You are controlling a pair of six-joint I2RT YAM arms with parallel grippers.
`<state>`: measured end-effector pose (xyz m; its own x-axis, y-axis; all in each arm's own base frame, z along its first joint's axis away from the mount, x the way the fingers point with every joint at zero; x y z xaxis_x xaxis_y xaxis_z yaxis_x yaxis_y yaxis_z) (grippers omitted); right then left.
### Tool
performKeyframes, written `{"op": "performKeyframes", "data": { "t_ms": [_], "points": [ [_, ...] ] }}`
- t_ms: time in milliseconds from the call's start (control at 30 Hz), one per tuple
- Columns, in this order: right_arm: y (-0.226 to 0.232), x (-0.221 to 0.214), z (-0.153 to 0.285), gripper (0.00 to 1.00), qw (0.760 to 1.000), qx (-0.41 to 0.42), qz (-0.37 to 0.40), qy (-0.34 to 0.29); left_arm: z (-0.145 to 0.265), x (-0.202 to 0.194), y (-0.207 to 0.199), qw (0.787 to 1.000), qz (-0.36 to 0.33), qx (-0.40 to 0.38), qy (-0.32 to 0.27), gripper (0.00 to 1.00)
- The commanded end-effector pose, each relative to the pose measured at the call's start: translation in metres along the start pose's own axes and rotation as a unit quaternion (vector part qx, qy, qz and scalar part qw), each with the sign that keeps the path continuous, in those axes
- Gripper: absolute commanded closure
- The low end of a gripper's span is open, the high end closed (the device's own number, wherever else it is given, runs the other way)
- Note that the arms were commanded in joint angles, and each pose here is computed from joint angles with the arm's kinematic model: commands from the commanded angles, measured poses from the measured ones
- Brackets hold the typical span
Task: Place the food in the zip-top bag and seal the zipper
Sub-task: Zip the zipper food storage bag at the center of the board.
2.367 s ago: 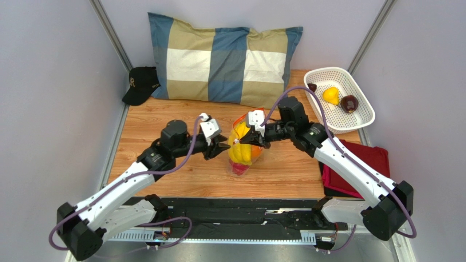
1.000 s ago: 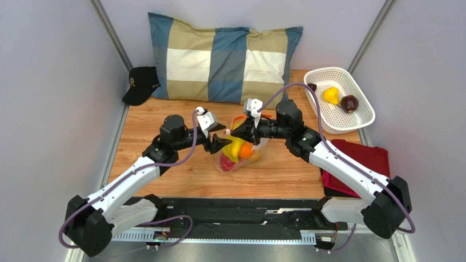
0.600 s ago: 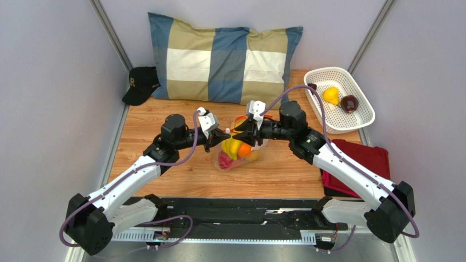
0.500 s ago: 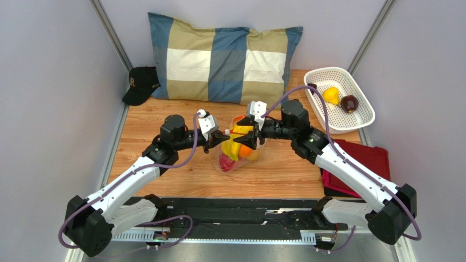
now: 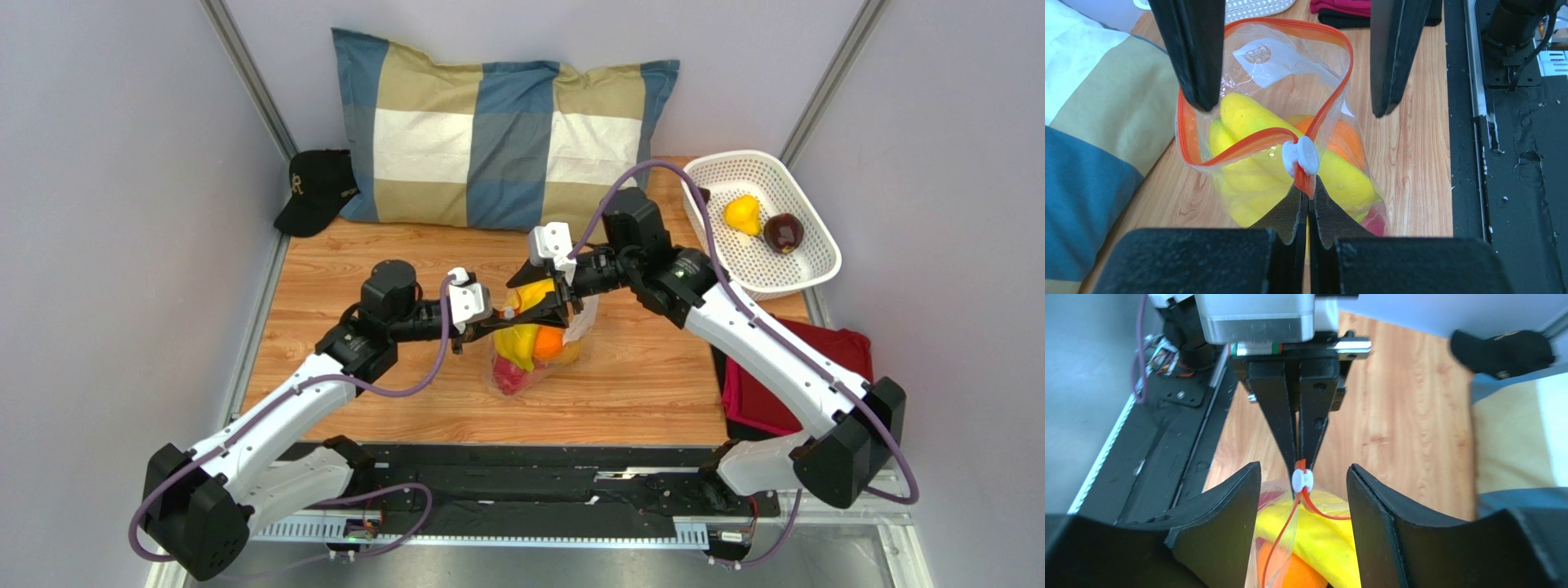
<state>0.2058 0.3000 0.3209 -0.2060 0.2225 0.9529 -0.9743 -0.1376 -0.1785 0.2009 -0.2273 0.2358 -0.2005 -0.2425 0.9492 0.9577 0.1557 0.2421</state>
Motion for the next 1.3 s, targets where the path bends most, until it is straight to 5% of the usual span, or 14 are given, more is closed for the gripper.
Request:
{"op": "performKeyframes", "data": {
  "t_ms": [0, 300, 667, 767, 933, 1267],
  "points": [
    [0.012, -0.001, -0.003, 0.43, 0.997, 0.07, 0.011, 0.006, 0.005, 0.035, 0.005, 0.996, -0.08, -0.008, -0.045, 1.0],
    [0.005, -0.015, -0.014, 0.56, 0.997, 0.079, 0.003, 0.024, 0.006, 0.033, 0.002, 0.995, -0.093, -0.009, -0.042, 1.0],
    [0.009, -0.013, -0.021, 0.59, 0.996, 0.091, 0.004, 0.021, 0.005, 0.03, -0.001, 0.995, -0.094, -0.015, -0.04, 1.0],
    [0.005, -0.013, -0.023, 0.66, 0.996, 0.089, 0.005, 0.023, 0.005, 0.032, -0.001, 0.994, -0.097, -0.014, -0.042, 1.0],
    [0.0, -0.016, -0.024, 0.99, 0.996, 0.08, 0.004, 0.035, 0.008, 0.034, 0.001, 0.995, -0.096, -0.001, -0.042, 1.0],
    [-0.015, -0.049, -0.007, 1.0, 0.994, 0.036, 0.014, 0.099, 0.024, 0.043, -0.005, 0.992, -0.111, 0.03, -0.056, 1.0]
  ]
}}
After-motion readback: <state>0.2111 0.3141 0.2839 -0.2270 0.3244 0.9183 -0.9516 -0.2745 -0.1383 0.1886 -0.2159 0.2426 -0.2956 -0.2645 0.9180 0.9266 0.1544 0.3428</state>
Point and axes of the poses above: each gripper's point midway between its finger pads, its own z axis back along the fingers, its own y axis along the line the jaws close on, x = y × z, the point moved 4 cm from there along z, back along the fingers, and after that the axes turned 2 degrees about -z, right-handed, at the moved point
